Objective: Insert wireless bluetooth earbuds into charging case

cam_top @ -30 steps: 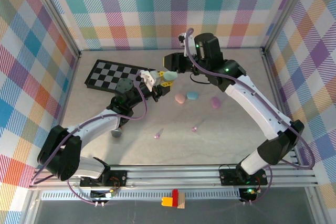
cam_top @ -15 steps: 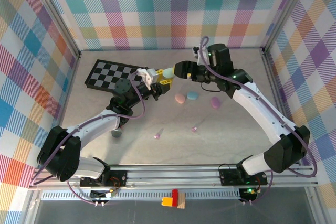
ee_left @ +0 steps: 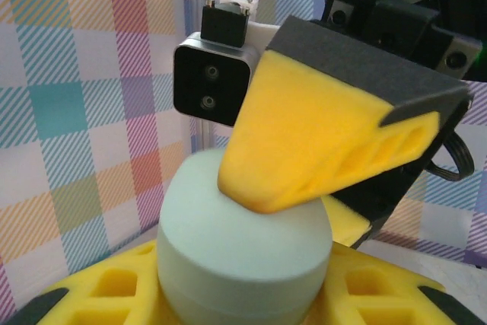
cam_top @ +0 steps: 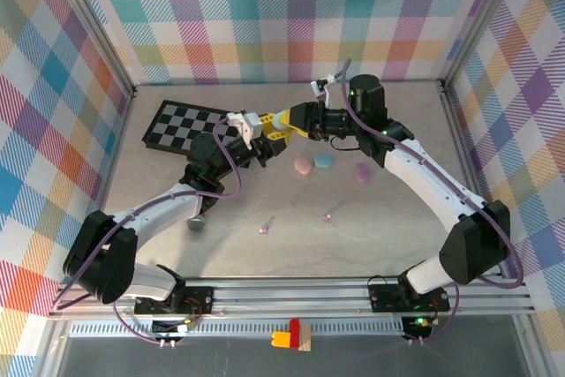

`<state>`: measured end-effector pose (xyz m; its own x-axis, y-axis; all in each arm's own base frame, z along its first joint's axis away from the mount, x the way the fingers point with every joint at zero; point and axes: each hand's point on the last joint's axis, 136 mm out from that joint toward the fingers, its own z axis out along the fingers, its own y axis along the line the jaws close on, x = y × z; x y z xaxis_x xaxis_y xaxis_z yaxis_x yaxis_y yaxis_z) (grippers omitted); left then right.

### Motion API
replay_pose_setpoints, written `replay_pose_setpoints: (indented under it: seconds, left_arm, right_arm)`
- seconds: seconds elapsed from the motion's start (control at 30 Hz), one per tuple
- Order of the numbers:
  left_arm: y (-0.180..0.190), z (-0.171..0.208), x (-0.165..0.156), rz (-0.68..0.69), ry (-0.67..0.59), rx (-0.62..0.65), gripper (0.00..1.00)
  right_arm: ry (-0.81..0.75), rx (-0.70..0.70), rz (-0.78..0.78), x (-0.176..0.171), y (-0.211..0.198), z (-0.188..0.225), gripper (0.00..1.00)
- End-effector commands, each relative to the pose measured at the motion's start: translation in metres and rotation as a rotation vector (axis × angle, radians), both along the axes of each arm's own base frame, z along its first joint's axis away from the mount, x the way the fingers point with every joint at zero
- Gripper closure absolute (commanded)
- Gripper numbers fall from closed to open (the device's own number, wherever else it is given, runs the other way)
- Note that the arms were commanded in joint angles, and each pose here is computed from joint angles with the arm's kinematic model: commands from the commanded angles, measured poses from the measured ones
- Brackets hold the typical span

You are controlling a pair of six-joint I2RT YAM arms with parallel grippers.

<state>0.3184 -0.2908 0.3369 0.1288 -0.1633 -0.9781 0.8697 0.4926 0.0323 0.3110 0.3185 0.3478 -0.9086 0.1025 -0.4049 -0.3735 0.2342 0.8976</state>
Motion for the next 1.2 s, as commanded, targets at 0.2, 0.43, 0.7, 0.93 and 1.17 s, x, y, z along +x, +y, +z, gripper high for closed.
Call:
replay_pose_setpoints:
  seconds: [0.2,0.43,0.7,0.93,1.17]
  left_arm:
    - [0.002,0.013,-0.012,-0.012,-0.060,0.014,0.45]
    - [0.021,-0.034,-0.021,0.060,0.051,0.173,0.05]
    - [0.061,-0.083,-0.047,0.173,0.196,0.293,0.00]
    - [0.075,-0.107,-0.063,0.191,0.273,0.326,0.00]
    - [0.082,-0.117,-0.069,0.209,0.316,0.322,0.00]
  right_arm:
    - [-0.026,0.007,-0.061,0.008,-0.007,-0.004,0.80]
    - [0.001,-0.211,-0.251,0.030,-0.038,-0.064,0.80]
    - [0.089,-0.367,-0.285,0.044,-0.037,-0.138,0.81]
    - [0.172,-0.421,-0.203,0.043,0.010,-0.205,0.81]
    - [0.231,-0.472,-0.178,0.054,0.039,-0.273,0.83]
